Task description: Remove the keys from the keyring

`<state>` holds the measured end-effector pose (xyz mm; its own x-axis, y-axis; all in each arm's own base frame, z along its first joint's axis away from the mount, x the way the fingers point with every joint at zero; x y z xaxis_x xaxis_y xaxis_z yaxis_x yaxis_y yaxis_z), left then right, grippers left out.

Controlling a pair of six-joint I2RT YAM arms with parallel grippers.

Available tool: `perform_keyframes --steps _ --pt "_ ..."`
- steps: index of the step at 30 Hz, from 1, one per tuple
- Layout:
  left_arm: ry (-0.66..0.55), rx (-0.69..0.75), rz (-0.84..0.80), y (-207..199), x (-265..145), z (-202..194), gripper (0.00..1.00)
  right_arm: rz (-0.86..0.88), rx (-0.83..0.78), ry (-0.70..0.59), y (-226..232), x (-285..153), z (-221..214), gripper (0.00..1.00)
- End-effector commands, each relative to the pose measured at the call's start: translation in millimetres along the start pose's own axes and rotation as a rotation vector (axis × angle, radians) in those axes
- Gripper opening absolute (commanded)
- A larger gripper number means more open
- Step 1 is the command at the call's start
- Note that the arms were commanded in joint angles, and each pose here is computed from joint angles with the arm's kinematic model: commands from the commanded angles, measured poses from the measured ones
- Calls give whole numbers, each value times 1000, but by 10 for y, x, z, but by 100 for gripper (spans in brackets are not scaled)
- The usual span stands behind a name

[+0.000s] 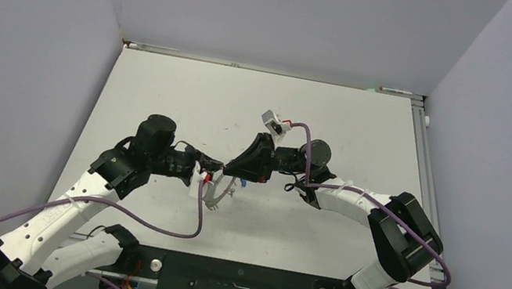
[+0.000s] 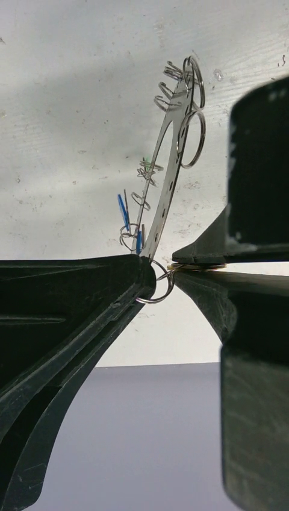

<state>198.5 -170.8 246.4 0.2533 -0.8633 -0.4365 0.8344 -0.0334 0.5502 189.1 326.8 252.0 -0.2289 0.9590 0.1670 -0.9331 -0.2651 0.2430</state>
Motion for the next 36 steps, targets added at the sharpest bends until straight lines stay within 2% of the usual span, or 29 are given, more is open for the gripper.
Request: perform_keyframes --steps 1,22,25,28,30,33,34,36 --pt "60 -36 60 113 -62 -109 0 153 -144 -16 292 39 139 5" --pt "31 70 15 86 -186 18 0 151 -119 119 148 89 -204 5" --pt "22 76 15 89 -202 51 0 135 -120 165 76 105 -285 5" --pt "15 68 -8 68 -213 84 0 115 -99 284 12 117 -478 5" --pt "8 65 -21 51 -220 119 0 117 -153 369 -21 144 -566 5" --pt "3 45 -30 5 -207 157 0 102 -178 375 -68 184 -517 5" --pt "6 33 -28 -7 -203 159 0 91 -178 364 -95 180 -479 6" --pt "14 0 -25 -34 -203 153 0 55 -180 348 -165 163 -405 15"
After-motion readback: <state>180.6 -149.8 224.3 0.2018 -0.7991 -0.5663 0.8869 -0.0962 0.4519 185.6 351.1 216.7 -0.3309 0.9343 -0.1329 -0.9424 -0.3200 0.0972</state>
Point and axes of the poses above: each gripper's point midway between its finger pads, its own x axis out along the fingers, its own y axis along the line the jaws close on, z = x × y, the point moved 5 cm from there along -x, back along the fingers, and after that the axes turned 8 degrees about -x, right-handed, at the moved point
